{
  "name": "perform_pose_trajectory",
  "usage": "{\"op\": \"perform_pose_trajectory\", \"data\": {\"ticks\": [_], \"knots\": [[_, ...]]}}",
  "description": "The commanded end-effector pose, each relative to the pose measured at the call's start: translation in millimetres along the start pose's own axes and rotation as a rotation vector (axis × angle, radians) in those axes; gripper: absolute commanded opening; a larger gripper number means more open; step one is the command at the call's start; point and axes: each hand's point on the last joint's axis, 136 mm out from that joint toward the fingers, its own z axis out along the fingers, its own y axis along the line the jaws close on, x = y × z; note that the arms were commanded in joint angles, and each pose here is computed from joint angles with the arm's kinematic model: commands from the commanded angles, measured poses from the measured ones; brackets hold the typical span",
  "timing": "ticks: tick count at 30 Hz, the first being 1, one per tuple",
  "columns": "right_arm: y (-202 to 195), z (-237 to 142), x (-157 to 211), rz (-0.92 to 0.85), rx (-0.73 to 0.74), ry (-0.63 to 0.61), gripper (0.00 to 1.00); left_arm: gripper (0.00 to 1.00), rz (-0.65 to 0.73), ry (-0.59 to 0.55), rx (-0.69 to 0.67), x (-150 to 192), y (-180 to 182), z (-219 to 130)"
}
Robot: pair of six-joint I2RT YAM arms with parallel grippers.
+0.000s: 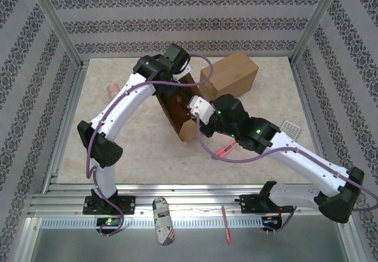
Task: Unpack the express box
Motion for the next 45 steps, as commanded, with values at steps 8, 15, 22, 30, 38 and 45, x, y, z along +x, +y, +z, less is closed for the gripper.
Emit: {"op": "perform_pose_trajectory", "data": {"ticks": [8,15,22,30,38,45], "knots": [[8.4,39.7,-15.0,-0.167,0.044,0.043,0.00,0.00,-0.043,-0.012,0.020,0.6,5.8,-11.3],[-3.2,70.4,-6.4,-0.180,0.075,0.105,0.00,0.00,-0.043,-0.011,0.026,0.5,4.4,-10.5],[-9.6,90.5,19.6,-0.181,0.111,0.155,0.00,0.00,-0.041,-0.020,0.024,-0.8,5.5,-12.4],[-15.2,100.7,41.7,-0.190,0.147,0.202,0.00,0.00,-0.038,-0.017,0.026,-1.2,4.5,-10.2],[-24.2,115.7,56.6,-0.160,0.173,0.267,0.00,0.00,-0.041,-0.023,0.023,-1.8,6.2,-13.2],[-41.3,127.0,65.4,-0.027,0.203,0.337,0.09,0.00,-0.044,-0.031,0.027,-1.7,6.5,-16.5]]}}
